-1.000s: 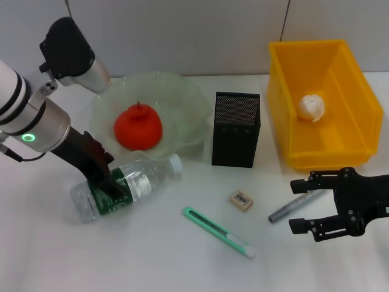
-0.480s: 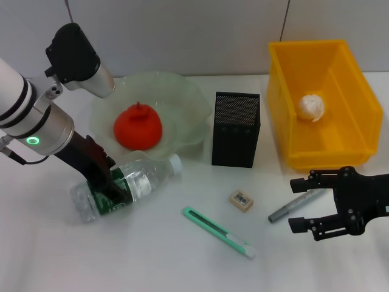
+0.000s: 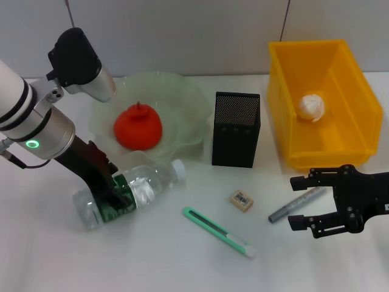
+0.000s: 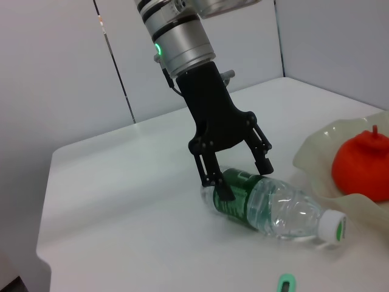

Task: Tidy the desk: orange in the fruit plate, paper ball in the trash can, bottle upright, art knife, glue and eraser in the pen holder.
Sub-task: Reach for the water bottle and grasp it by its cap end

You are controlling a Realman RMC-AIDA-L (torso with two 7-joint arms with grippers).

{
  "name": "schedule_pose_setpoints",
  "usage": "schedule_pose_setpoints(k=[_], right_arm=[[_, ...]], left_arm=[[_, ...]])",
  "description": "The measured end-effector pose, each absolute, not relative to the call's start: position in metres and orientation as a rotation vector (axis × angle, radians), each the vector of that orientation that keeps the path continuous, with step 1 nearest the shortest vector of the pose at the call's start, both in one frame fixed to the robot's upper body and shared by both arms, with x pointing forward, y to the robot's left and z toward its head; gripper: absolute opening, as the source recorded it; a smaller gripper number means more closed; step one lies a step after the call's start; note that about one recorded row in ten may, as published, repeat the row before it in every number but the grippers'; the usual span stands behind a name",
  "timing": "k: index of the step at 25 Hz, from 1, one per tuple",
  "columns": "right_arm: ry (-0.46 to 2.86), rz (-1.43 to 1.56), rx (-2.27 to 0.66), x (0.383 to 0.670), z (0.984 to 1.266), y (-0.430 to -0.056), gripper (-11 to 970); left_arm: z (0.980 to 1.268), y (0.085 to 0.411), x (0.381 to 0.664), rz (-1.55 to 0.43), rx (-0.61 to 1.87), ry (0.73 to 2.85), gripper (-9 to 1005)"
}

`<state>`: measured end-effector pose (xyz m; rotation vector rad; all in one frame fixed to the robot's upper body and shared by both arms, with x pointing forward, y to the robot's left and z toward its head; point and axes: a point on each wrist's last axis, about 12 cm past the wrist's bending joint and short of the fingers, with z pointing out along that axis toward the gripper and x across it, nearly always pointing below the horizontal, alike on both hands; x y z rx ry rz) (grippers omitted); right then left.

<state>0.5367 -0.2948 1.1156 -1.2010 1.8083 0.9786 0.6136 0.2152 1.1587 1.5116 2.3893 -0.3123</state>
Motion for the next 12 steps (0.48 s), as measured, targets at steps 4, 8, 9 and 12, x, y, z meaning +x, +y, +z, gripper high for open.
schedule_pose_setpoints(k=[4,8,9,12], right_arm=[[1.805,0.977,-1.202,0.538,1.116,-0.294,834],[1.804,0.986,-1.203,0.538,1.116,-0.292,834],[1.804,0.988,-1.203,0.538,1.116,-0.292,834],[1.805,0.99,-1.202,0.538,1.115,-0.292,834]], left_arm=[[1.16,0.211,0.615,-0.33,1.517,2.35,805],[1.159,0.204,0.616,-0.344,1.537,2.327,804],[1.159,0.204,0.616,-0.344,1.537,2.327,804],[1.157,0.198,0.616,-0.363,1.549,2.323,803]])
